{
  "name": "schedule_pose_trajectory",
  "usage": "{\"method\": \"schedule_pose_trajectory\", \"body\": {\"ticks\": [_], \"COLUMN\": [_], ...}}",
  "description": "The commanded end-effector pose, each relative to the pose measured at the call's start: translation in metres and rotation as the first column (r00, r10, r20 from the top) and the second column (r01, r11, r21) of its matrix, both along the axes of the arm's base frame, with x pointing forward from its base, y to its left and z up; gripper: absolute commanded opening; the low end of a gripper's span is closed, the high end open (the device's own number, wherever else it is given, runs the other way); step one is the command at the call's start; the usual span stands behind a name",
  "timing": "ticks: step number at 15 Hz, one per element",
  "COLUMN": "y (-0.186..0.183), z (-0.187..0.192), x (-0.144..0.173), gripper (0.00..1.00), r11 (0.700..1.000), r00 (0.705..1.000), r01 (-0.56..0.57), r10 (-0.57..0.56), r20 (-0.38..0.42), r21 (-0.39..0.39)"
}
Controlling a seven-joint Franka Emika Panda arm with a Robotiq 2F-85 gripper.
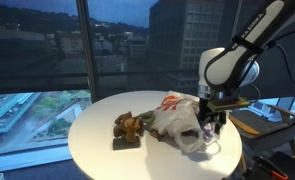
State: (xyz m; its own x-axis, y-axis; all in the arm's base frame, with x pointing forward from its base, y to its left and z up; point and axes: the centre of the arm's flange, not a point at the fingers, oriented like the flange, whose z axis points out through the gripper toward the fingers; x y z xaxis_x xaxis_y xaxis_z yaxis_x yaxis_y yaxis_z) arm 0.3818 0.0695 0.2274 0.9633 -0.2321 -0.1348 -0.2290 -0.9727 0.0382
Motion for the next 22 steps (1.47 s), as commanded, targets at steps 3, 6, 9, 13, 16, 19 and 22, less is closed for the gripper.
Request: {"method": "schedule_pose_trajectory", "body": {"ticks": [3,6,9,13,16,19,22], "y": [0.008,0.01,0.023,0.052,0.075,0.093,0.112], "z": [0.041,0.067,0.103,0.15,0.179,0.185,0.182], "x": [-0.011,-0.015,-0.018,-0.016,-0.013,-0.004,0.01], "gripper": [1.0,1.0,1.0,1.0,1.0,1.0,1.0], "r11": [0.977,0.946,0.98,0.995,0.992,0.986,0.969], "r00": [0.999,0.993,0.986,0.942,0.881,0.802,0.715], "r01": [0.006,0.011,0.019,-0.027,-0.082,-0.154,-0.246], "r10": [0.003,0.028,0.015,0.056,0.119,0.163,0.189], "r20": [0.045,0.115,0.165,0.33,0.457,0.575,0.674], "r21": [-0.211,-0.323,-0.2,-0.093,-0.1,-0.065,-0.01]}}
